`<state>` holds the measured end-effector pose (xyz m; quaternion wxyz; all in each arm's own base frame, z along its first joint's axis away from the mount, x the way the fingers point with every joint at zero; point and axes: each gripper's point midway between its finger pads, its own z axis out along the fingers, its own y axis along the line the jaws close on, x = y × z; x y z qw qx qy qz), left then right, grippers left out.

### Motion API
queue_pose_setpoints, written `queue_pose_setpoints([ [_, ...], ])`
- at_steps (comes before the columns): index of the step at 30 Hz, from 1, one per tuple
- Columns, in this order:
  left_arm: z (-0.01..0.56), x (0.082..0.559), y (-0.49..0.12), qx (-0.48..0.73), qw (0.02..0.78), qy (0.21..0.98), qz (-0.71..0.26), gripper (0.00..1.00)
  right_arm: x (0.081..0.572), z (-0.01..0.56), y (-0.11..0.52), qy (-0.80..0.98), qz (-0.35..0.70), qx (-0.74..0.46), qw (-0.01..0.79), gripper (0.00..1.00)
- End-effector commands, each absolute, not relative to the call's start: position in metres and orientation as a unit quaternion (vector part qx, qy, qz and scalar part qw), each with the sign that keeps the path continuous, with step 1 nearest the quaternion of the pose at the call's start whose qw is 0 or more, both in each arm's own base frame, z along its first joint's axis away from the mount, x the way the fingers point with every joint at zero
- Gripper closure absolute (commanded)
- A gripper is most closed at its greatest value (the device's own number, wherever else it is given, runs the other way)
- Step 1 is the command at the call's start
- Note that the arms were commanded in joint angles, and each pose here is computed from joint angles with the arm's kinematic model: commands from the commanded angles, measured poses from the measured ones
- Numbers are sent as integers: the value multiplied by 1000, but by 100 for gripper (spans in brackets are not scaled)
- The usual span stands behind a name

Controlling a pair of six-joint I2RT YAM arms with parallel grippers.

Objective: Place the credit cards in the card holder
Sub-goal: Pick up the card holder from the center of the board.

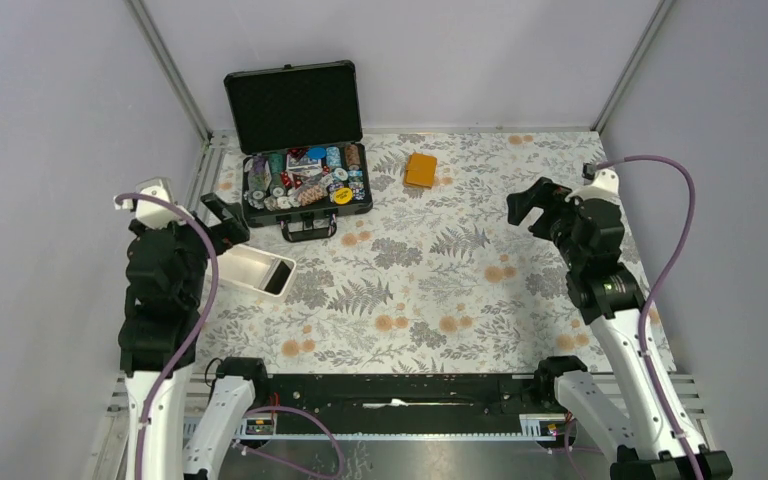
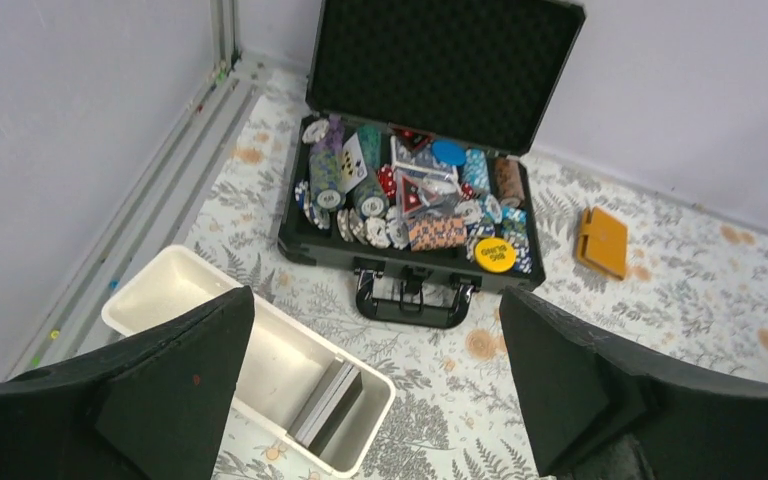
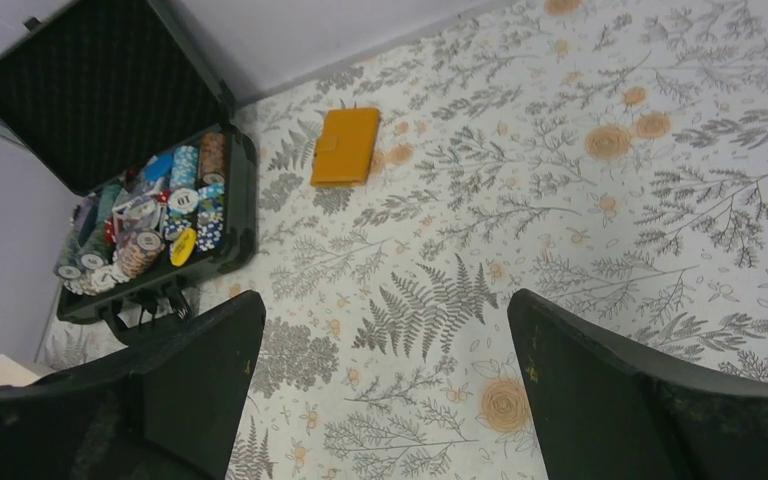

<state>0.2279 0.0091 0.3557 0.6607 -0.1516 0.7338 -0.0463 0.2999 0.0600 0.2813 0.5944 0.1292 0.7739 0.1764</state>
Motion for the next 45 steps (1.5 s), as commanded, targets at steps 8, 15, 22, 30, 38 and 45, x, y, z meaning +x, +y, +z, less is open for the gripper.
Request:
queue_pose_setpoints([
  [8,282,269,9,-173,591,787,-36,1,326,240,90,812,218,90,534,5],
  [15,260,273,-5,-139,563,812,-57,1,364,205,160,847,234,48,475,8],
  [22,268,271,-17,-134,575,802,-94,1,431,176,218,860,291,51,415,17],
  [30,259,272,-29,-127,563,806,-130,1,504,110,263,887,311,55,338,28],
  [38,257,273,-33,-122,557,808,-149,1,541,64,237,912,202,103,343,29],
  [45,256,272,-32,-123,557,808,-146,1,555,37,222,920,179,123,327,32],
])
